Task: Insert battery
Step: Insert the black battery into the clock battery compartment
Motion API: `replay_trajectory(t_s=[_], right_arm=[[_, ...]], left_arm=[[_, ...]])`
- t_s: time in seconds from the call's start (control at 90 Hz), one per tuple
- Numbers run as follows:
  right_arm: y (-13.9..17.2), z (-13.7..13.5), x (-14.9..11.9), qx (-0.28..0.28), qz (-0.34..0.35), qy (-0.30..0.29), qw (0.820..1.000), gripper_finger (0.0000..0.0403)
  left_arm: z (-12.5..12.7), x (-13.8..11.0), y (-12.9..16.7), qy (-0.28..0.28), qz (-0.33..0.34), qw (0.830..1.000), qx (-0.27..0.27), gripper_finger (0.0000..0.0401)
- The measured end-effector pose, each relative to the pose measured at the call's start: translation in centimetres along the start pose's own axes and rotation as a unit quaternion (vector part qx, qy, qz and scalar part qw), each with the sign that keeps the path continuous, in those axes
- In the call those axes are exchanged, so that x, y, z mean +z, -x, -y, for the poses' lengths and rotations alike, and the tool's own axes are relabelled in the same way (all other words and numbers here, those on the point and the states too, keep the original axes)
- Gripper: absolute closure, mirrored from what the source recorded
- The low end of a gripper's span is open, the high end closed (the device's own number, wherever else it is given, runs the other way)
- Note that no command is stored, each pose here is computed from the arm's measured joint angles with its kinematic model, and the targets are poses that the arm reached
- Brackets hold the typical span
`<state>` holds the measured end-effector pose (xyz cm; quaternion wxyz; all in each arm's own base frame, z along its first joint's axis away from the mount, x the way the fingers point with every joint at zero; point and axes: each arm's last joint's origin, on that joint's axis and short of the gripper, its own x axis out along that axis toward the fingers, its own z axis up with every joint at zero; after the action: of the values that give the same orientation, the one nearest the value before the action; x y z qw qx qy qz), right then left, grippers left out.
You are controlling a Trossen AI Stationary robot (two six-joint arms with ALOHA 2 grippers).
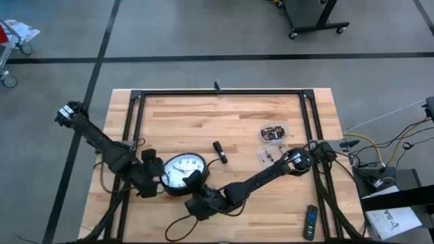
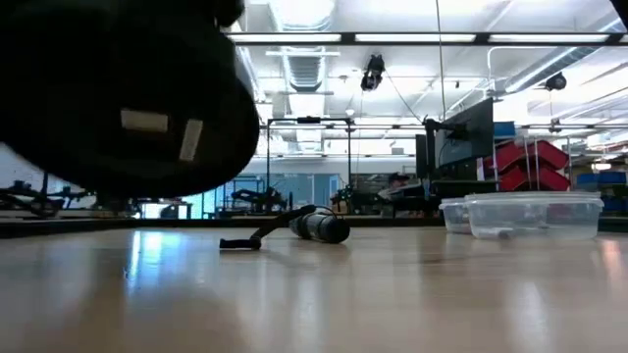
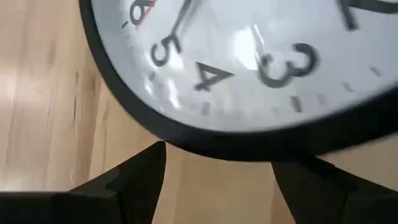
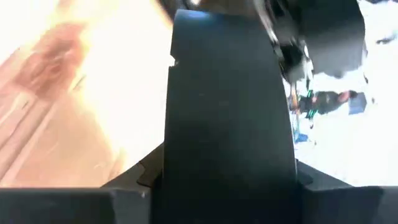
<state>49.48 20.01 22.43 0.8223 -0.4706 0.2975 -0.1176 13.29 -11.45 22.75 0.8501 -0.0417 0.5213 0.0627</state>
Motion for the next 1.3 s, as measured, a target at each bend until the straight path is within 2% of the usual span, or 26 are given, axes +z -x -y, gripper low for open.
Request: replay_trajectory(t_s=[0.133, 0.244, 0.322, 0.456, 0.522, 0.633, 0.744, 0.833, 0.944, 1.056, 1.2, 1.3], right_arm=[[1.1, 4.9, 0.0, 0.023, -0.026, -0.127, 0.991, 0.0247], [1.2, 8.5, -1.3, 0.109, -0.057, -0.25, 0.96, 0.0257], [0.6, 9.9, -3.1, 0.191, -0.081, -0.329, 0.921, 0.0261], [-0.7, 12.2, -5.8, 0.32, -0.125, -0.453, 0.823, 0.0254], [-1.2, 12.7, -6.6, 0.341, -0.143, -0.476, 0.798, 0.0248], [-1.6, 12.5, -7.0, 0.347, -0.153, -0.476, 0.793, 0.0247], [-1.8, 12.4, -7.0, 0.371, -0.15, -0.482, 0.779, 0.0256], [-2.1, 12.1, -7.2, 0.374, -0.152, -0.491, 0.772, 0.0259], [-2.8, 11.8, -7.5, 0.383, -0.152, -0.508, 0.757, 0.0253], [-3.2, 11.7, -8.0, 0.392, -0.164, -0.517, 0.743, 0.0246], [-3.3, 11.6, -8.1, 0.392, -0.169, -0.524, 0.737, 0.0252], [-3.4, 11.7, -8.2, 0.401, -0.17, -0.53, 0.728, 0.0258]], left_arm=[[1.3, -1.2, 1.1, -0.006, 0.067, 0.998, -0.005, 0.0131], [2.7, -1.9, 1.0, -0.022, 0.126, 0.992, 0.013, 0.0131], [3.5, -2.1, 0.4, -0.033, 0.156, 0.986, 0.037, 0.0131], [4.9, -2.4, -1.6, -0.053, 0.156, 0.984, 0.073, 0.0131], [5.6, -2.6, -2.8, -0.065, 0.147, 0.983, 0.089, 0.0131], [6.8, -3.0, -4.7, -0.076, 0.139, 0.982, 0.103, 0.0131], [8.2, -3.2, -6.5, -0.08, 0.148, 0.981, 0.099, 0.0131], [9.5, -3.2, -7.9, -0.114, 0.167, 0.975, 0.091, 0.0131], [10.8, -3.2, -9.4, -0.192, 0.194, 0.957, 0.1, 0.0131], [11.4, -3.0, -10.1, -0.237, 0.224, 0.937, 0.125, 0.0131], [11.2, -2.8, -10.2, -0.297, 0.222, 0.916, 0.156, 0.0131], [10.7, -2.1, -10.6, -0.319, 0.209, 0.908, 0.174, 0.0131]])
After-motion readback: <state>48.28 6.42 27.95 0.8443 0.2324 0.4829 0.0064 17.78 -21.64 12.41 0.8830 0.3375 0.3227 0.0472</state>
